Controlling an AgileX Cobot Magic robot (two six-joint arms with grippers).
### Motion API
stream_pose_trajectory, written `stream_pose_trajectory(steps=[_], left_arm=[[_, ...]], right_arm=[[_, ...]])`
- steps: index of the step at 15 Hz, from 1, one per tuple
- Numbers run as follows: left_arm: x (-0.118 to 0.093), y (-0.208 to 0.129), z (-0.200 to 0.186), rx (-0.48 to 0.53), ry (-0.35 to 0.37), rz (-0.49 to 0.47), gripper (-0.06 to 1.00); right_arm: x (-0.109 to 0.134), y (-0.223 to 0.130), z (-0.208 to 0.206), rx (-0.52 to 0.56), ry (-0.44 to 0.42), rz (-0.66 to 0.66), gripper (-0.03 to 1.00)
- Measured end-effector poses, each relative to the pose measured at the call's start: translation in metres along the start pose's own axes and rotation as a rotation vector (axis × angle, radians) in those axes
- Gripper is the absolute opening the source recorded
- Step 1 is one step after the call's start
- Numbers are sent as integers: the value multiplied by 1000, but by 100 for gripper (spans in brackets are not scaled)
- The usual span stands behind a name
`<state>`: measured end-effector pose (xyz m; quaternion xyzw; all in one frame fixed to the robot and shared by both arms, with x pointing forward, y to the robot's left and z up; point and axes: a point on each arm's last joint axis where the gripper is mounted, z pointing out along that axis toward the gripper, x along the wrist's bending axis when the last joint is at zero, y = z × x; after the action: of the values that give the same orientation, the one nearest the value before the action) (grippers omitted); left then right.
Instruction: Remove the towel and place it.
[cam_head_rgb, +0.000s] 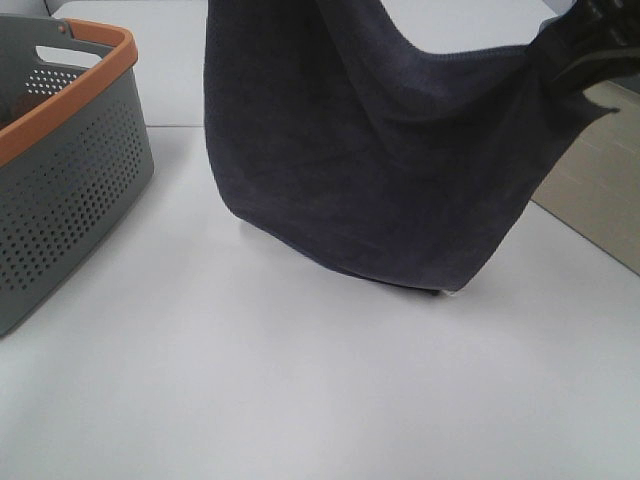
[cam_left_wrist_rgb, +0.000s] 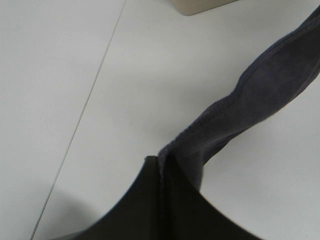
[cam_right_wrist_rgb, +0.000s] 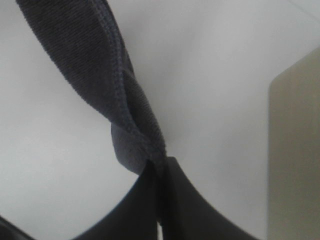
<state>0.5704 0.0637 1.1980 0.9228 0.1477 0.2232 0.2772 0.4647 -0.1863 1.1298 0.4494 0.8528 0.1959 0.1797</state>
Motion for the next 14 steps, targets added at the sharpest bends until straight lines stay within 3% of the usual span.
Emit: stream_pose_trajectory(steps=[2, 3, 5, 11, 14], left_arm=[[7, -4, 5, 45, 75, -27, 0], [20, -3, 17, 26, 189, -69, 0], [37, -4, 31, -43, 273, -122, 0], [92, -16, 70, -283, 496, -170, 0], [107, -25, 96, -347, 553, -165, 0]], right_arm=[[-7, 10, 2, -19, -69, -37, 0], [-13, 30, 12, -74, -122, -73, 0], [-19, 50, 25, -122, -186, -124, 0], [-41, 117, 61, -269, -439, -343, 0], [-68, 141, 82, -342, -497, -296, 0]])
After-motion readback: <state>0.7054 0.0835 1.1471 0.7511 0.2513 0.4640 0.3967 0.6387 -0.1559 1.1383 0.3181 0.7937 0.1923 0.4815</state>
